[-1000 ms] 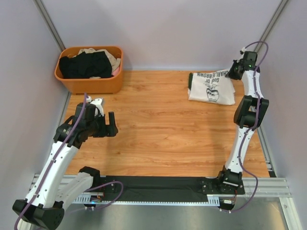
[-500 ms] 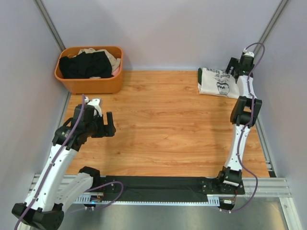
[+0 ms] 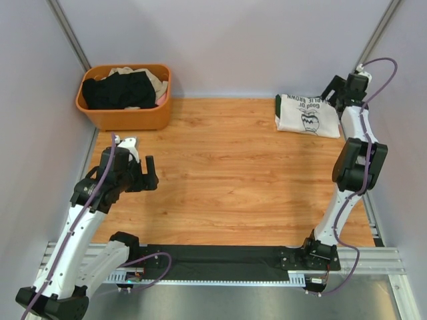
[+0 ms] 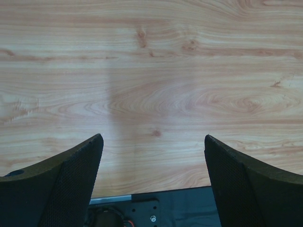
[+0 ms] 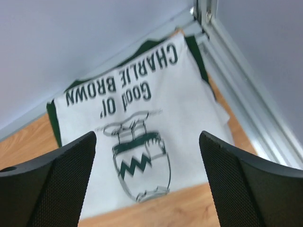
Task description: Fold and stack the t-shirts
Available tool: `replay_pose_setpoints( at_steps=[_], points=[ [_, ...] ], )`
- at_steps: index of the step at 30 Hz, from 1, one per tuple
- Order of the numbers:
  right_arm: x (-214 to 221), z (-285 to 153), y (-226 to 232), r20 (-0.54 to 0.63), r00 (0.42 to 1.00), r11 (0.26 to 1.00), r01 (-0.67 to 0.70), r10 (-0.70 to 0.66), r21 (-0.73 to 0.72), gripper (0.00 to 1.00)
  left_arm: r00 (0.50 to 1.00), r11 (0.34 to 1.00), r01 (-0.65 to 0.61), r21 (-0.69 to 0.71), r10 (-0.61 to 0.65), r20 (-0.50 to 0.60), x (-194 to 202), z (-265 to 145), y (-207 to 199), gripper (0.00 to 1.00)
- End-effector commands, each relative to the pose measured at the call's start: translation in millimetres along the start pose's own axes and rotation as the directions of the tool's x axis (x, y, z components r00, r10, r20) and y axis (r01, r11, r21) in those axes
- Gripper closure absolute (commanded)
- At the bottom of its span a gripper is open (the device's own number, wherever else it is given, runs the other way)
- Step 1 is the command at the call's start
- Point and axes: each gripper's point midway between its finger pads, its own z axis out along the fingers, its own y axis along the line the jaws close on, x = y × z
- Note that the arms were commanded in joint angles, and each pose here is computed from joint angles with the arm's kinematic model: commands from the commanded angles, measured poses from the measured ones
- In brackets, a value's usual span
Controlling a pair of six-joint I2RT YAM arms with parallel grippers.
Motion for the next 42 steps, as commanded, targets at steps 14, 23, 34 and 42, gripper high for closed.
replay_pose_setpoints(
  at_steps=[14, 23, 34, 42],
  points=[
    [146.0, -33.6, -20.5, -0.368, 0.927, 0.997, -0.072, 0.070, 0.008, 0.11, 0.993, 0.994, 0.063, -0.087, -0.054, 0.101, -14.2, -9.7, 20.8, 0.07],
    [138.8, 27.5, -24.3, -0.370, 0.927, 0.998, -0.062, 0.064, 0.017, 0.12, 0.994, 0.993, 0.068, -0.096, -0.059, 0.091, -13.8, -7.3, 22.5, 0.07],
    [76.9, 23.0, -3.6, -0.296, 0.952, 0.994, -0.097, 0.076, -0.057, 0.13, 0.994, 0.992, 0.076, -0.104, -0.067, 0.084, -13.5, -5.8, 25.3, 0.07],
    [83.7, -67.7, 23.5, -0.359, 0.928, 0.968, -0.173, 0.098, -0.183, 0.15, 0.991, 0.989, 0.090, -0.116, -0.078, 0.105, -15.2, -9.8, 28.8, 0.06]
  ],
)
